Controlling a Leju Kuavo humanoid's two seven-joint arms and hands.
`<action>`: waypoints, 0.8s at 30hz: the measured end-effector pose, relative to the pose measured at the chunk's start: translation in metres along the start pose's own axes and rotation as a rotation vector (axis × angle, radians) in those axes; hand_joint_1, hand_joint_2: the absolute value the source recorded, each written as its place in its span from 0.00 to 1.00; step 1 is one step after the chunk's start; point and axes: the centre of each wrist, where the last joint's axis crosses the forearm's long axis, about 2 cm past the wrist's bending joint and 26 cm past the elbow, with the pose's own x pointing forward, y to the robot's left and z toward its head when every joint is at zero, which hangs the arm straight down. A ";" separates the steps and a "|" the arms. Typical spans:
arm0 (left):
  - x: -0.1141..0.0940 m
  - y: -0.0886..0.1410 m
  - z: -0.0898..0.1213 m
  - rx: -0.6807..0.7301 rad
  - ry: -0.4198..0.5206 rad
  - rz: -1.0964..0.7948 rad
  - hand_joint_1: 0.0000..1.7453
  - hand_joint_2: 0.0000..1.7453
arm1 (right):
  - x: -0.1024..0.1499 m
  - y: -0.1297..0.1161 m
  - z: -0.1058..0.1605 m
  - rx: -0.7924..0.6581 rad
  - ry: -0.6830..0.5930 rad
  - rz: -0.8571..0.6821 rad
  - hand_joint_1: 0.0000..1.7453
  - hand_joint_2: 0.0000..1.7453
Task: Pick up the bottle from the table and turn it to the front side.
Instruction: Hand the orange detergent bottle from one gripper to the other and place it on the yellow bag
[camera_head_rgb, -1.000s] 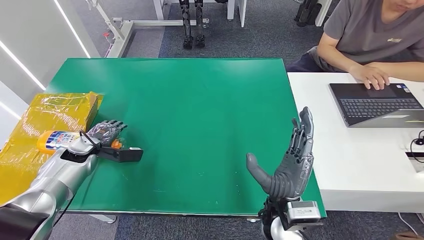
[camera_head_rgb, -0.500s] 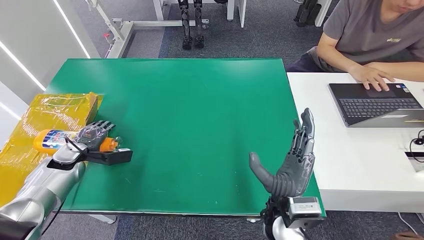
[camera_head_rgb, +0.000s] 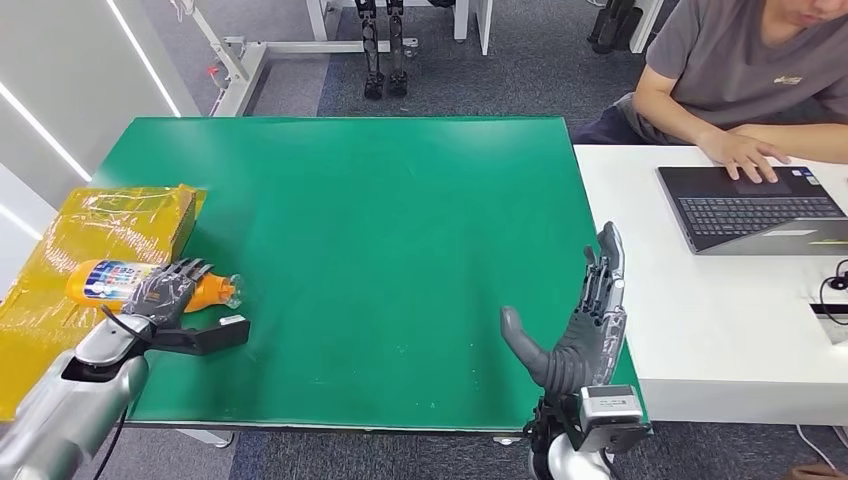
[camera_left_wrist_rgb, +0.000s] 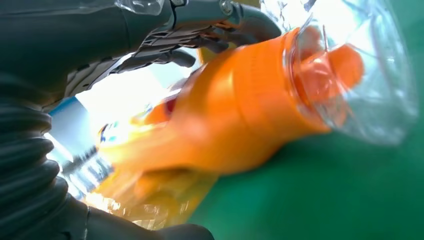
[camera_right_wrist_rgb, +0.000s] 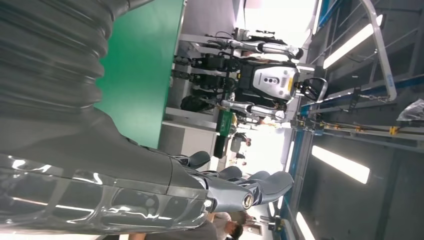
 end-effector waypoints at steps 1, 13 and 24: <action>0.004 -0.001 0.004 0.013 -0.017 0.030 0.00 1.00 | 0.000 0.000 0.000 0.002 0.003 0.000 0.00 1.00; 0.027 0.052 0.023 0.462 -0.332 0.471 0.00 1.00 | -0.002 0.000 0.004 0.014 0.026 -0.006 0.00 1.00; 0.066 0.111 0.002 0.980 -0.556 1.033 0.00 1.00 | -0.004 0.002 0.011 0.012 0.050 -0.018 0.00 1.00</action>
